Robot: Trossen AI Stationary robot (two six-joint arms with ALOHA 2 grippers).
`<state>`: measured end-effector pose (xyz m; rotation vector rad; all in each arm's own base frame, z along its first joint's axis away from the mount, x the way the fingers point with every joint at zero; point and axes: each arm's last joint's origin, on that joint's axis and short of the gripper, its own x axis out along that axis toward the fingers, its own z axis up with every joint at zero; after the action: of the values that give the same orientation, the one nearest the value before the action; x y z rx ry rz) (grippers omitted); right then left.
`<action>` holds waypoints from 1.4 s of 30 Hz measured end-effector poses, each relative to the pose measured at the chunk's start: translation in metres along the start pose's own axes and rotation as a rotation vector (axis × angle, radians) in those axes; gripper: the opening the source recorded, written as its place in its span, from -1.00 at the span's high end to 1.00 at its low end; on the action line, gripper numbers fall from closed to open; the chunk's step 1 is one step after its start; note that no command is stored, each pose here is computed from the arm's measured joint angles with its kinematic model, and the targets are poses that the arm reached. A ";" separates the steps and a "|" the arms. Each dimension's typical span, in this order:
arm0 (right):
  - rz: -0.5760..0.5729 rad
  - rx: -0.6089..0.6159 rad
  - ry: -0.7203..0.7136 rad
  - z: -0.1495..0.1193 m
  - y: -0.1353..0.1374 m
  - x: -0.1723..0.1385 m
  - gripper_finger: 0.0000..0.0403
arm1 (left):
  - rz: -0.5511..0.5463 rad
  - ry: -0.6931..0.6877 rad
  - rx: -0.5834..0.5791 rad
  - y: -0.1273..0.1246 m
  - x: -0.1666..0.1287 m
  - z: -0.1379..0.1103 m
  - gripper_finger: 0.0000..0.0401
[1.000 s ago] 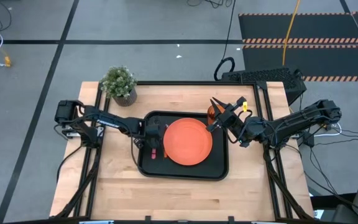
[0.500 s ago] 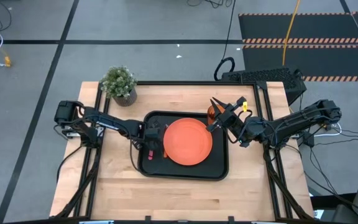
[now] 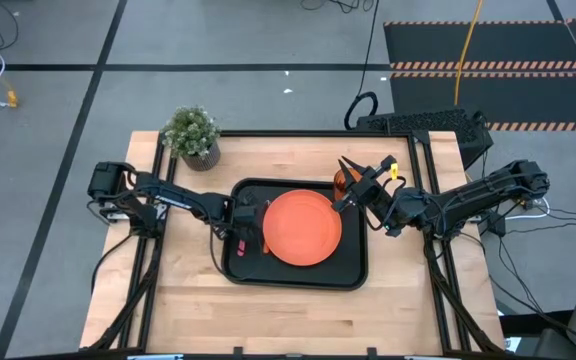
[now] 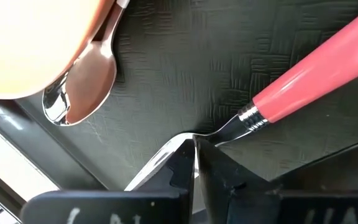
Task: Pick and place plate/cup/fork/spoon on tray
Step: Adjust the pink fork on the black tray
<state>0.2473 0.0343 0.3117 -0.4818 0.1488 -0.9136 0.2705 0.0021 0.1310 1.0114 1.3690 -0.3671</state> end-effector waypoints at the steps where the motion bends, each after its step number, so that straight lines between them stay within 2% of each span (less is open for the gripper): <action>1: 0.000 0.000 0.000 0.000 0.000 0.000 0.82 | 0.000 0.000 -0.003 0.000 0.000 0.000 0.87; 42: 0.000 0.000 0.000 0.000 0.000 0.000 0.82 | -0.015 0.018 -0.083 -0.002 0.000 -0.001 0.87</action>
<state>0.2473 0.0343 0.3117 -0.4821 0.1490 -0.9136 0.2683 0.0022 0.1309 0.9385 1.3976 -0.3112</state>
